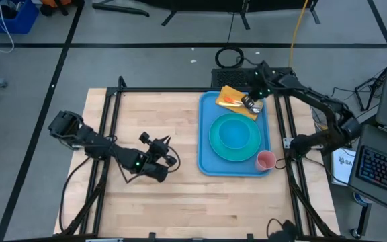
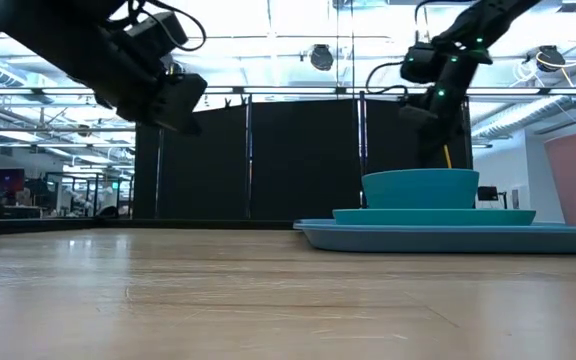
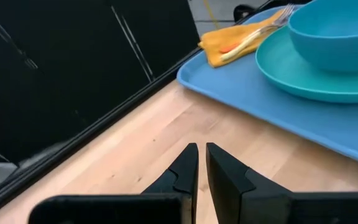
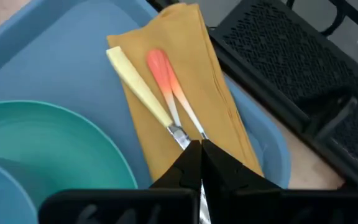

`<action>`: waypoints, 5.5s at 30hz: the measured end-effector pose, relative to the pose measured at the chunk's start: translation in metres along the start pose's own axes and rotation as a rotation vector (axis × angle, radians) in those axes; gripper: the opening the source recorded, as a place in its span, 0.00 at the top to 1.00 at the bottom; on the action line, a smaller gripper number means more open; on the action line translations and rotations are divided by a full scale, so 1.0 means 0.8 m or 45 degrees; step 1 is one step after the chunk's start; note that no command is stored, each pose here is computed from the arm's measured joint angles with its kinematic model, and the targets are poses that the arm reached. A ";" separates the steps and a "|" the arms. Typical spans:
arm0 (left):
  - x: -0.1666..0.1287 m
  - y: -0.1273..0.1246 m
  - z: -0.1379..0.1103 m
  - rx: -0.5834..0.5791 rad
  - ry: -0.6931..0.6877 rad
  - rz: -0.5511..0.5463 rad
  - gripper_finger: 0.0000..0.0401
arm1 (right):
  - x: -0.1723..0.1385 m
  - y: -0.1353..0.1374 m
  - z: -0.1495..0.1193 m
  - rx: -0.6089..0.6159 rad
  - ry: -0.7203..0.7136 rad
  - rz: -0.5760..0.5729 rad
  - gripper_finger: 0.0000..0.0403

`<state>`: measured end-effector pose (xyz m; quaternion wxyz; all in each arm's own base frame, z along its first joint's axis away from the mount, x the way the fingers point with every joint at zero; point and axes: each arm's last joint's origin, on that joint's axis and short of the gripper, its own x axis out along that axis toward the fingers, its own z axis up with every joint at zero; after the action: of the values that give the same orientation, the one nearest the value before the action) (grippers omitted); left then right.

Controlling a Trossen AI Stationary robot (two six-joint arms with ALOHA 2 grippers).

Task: Set up tray
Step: Adjust the yellow table napkin on the blue serving tray, then adjust the fork on the yellow table napkin on the blue serving tray

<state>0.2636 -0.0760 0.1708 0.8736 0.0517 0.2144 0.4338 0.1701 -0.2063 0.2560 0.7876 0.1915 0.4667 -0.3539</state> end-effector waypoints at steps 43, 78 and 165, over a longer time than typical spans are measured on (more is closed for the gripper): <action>0.038 0.014 0.007 -0.046 0.129 0.005 0.91 | 0.136 -0.034 0.066 0.123 0.448 0.060 0.64; 0.043 0.017 0.009 -0.047 0.118 0.047 0.91 | 0.191 -0.048 0.050 0.049 0.550 0.172 0.98; 0.043 0.017 0.008 -0.047 0.126 0.035 0.91 | 0.107 -0.087 0.039 0.315 0.617 0.305 0.60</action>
<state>0.2746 -0.0401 0.1693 0.8567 0.0170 0.2488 0.4516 0.1644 -0.3054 0.1991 0.6600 0.4186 0.5685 -0.2567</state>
